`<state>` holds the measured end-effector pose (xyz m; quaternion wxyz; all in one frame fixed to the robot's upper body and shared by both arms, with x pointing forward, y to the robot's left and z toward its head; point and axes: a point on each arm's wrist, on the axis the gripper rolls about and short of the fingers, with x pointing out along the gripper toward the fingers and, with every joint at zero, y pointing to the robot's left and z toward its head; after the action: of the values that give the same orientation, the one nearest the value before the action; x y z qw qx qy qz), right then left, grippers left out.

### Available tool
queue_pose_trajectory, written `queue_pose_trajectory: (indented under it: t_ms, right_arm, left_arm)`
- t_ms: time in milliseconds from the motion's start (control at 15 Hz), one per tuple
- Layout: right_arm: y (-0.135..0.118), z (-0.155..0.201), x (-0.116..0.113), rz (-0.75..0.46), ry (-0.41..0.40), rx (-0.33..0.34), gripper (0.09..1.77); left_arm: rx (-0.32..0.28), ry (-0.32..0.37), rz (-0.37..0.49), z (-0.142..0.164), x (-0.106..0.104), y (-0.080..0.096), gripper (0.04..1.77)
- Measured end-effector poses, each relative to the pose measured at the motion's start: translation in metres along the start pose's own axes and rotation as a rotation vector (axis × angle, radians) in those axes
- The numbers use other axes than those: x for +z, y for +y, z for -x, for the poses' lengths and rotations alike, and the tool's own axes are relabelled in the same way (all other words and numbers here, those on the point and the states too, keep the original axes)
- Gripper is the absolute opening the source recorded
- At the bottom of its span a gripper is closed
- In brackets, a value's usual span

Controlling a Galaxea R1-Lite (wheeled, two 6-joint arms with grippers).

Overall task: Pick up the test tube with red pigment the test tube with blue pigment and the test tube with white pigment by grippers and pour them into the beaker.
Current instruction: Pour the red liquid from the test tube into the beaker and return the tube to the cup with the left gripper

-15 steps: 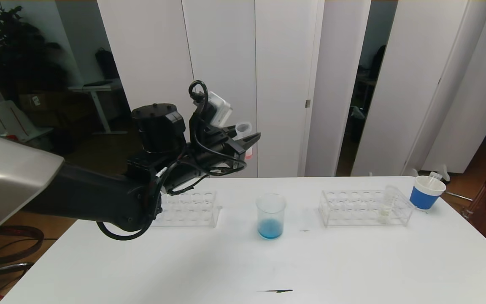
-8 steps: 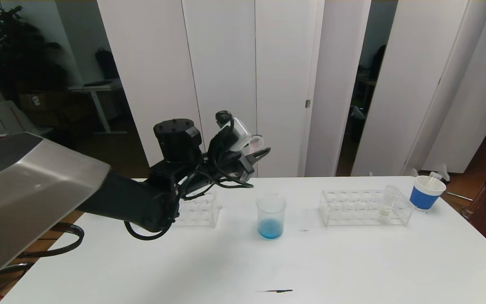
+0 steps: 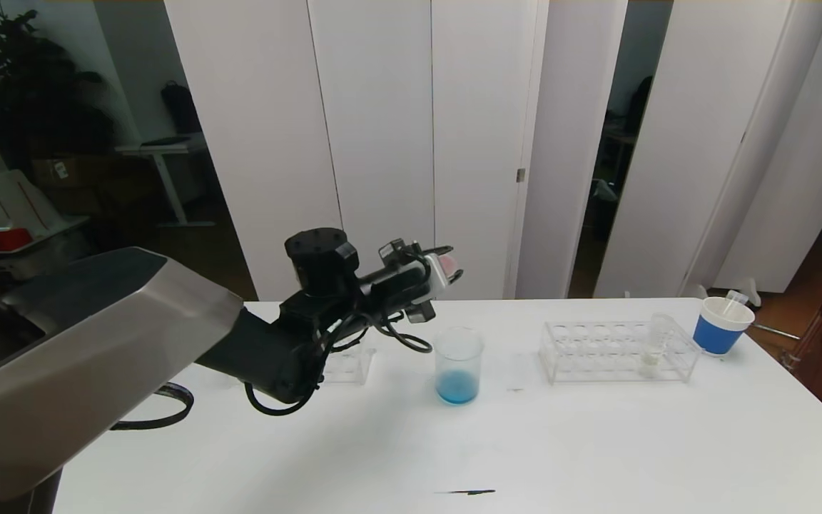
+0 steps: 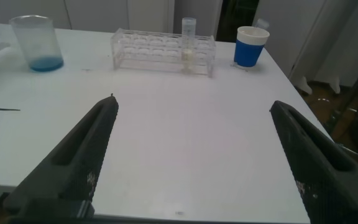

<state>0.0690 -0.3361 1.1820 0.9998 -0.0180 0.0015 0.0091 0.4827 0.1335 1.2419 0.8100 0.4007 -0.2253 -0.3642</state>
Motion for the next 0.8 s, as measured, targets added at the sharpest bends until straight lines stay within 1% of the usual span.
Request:
queue_pose_trajectory:
  t_ms: [67,267,467,600,667,800]
  right_arm:
    - [0.0,0.0,0.0,0.0,0.0,0.0,1.75]
    - [0.0,0.0,0.0,0.0,0.0,0.0,1.75]
    - [0.0,0.0,0.0,0.0,0.0,0.0,1.75]
    - [0.0,0.0,0.0,0.0,0.0,0.0,1.75]
    - [0.0,0.0,0.0,0.0,0.0,0.0,1.75]
    - [0.0,0.0,0.0,0.0,0.0,0.0,1.75]
  left_arm:
    - [0.004,-0.005,-0.037,-0.001,-0.002,-0.003,0.58]
    - [0.0,-0.008,-0.086,-0.003,-0.01,-0.014,0.58]
    - [0.001,-0.011,-0.172,-0.006,-0.018,-0.022,0.58]
    - [0.023,-0.036,-0.225,-0.007,-0.022,-0.025,0.58]
    - [0.021,-0.054,-0.254,-0.007,-0.024,-0.027,0.58]
    - [-0.002,-0.077,-0.291,-0.006,-0.028,-0.031,0.58]
